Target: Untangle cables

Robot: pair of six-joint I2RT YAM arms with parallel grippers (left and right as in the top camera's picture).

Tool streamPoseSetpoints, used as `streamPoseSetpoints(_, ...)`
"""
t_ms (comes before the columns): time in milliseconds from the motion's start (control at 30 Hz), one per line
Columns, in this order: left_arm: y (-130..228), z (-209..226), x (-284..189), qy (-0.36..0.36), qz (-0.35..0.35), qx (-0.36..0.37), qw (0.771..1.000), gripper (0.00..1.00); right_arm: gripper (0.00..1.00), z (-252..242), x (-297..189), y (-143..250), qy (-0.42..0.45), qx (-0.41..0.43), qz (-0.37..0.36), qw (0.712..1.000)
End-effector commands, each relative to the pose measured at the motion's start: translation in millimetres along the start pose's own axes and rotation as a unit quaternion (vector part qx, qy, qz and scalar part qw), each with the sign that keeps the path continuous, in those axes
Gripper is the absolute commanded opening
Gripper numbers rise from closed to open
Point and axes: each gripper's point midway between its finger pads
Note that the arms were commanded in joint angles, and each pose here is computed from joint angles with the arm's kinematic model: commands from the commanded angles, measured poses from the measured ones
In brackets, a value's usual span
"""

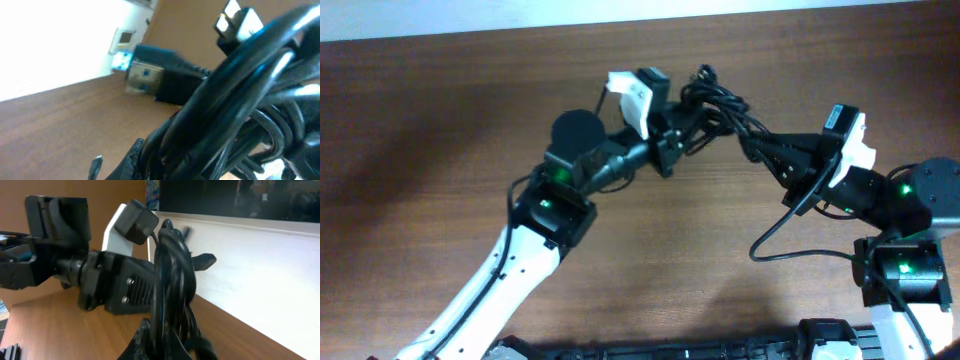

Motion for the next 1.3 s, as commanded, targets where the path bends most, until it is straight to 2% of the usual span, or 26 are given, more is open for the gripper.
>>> streamPoseSetpoints(0,-38.0,43.9,-27.7,-0.071,-0.059,-0.116,0.989,0.00,0.04,7.2,-2.0,-6.0,-0.017,-0.006,-0.005,1.000)
streamPoseSetpoints(133,-39.0,65.1,-37.7,-0.096,-0.065,-0.195,0.974,0.00,0.04,7.8,-2.1,-6.0,-0.018,-0.006,-0.005,1.000)
streamPoseSetpoints(267,-37.0,64.3,-39.5,-0.085,-0.055,-0.213,0.972,0.00,0.04,7.8,-2.1,-6.0,-0.018,-0.006,-0.005,1.000)
streamPoseSetpoints(333,-34.1,59.1,-38.4,-0.072,-0.043,-0.212,0.974,0.00,0.35,7.8,-2.1,-6.0,-0.018,-0.006,-0.005,1.000)
streamPoseSetpoints(367,-32.0,55.2,-37.6,-0.063,-0.034,-0.197,0.978,0.00,0.64,7.8,-2.1,-6.1,-0.018,-0.006,-0.005,1.000)
streamPoseSetpoints(400,-29.2,50.5,-36.7,-0.052,-0.022,-0.177,0.983,0.00,0.79,7.8,-2.1,-6.1,-0.018,-0.006,-0.005,1.000)
streamPoseSetpoints(467,-23.6,41.3,-34.6,-0.033,-0.004,-0.142,0.989,0.00,0.96,7.8,-2.0,-5.9,-0.018,-0.006,-0.005,1.000)
streamPoseSetpoints(500,-21.1,37.0,-33.3,-0.025,0.003,-0.127,0.992,0.00,0.99,7.8,-2.1,-6.1,-0.018,-0.006,-0.005,1.000)
streamPoseSetpoints(700,-14.3,1.5,-22.6,0.034,0.017,-0.072,0.997,0.00,0.99,8.3,-2.0,-5.8,-0.020,-0.005,-0.005,1.000)
streamPoseSetpoints(967,-12.4,-37.6,-13.2,0.091,0.012,-0.043,0.995,0.00,0.99,9.4,-2.0,-5.6,-0.024,-0.005,-0.005,1.000)
streamPoseSetpoints(1000,-9.5,-42.3,-11.8,0.097,0.016,-0.043,0.994,0.00,0.94,9.4,-2.0,-5.6,-0.024,-0.005,-0.005,1.000)
streamPoseSetpoints(1033,-7.5,-45.5,-10.8,0.100,0.018,-0.043,0.994,0.00,0.76,9.4,-2.0,-5.8,-0.024,-0.006,-0.005,1.000)
streamPoseSetpoints(1067,-6.5,-47.0,-10.4,0.102,0.020,-0.043,0.994,0.00,0.53,9.5,-2.0,-5.6,-0.024,-0.005,-0.005,1.000)
streamPoseSetpoints(1100,-6.4,-46.8,-10.3,0.102,0.020,-0.043,0.994,0.00,0.35,9.5,-2.0,-5.6,-0.024,-0.005,-0.005,1.000)
streamPoseSetpoints(1133,-6.6,-46.9,-10.4,0.102,0.019,-0.044,0.994,0.01,0.28,9.5,-2.0,-5.6,-0.024,-0.005,-0.005,1.000)
streamPoseSetpoints(1167,-6.5,-46.7,-10.3,0.102,0.019,-0.043,0.994,0.02,0.11,9.5,-2.0,-5.7,-0.024,-0.005,-0.005,1.000)
streamPoseSetpoints(1200,-6.7,-46.7,-10.4,0.101,0.019,-0.044,0.994,0.07,0.04,9.4,-2.0,-5.7,-0.024,-0.005,-0.005,1.000)
streamPoseSetpoints(1233,-6.7,-46.7,-10.4,0.101,0.019,-0.044,0.994,0.15,0.04,9.4,-2.0,-5.8,-0.024,-0.005,-0.005,1.000)
streamPoseSetpoints(1267,-6.8,-46.7,-10.5,0.102,0.019,-0.043,0.994,0.27,0.04,9.4,-2.0,-5.9,-0.024,-0.005,-0.005,1.000)
Point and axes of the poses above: each gripper's point midway between its finger pads, its own x axis out along the fingers, its own z axis along the line the jaws close on, y = z × x, and after that the axes turned 8 degrees about -x, right-handed
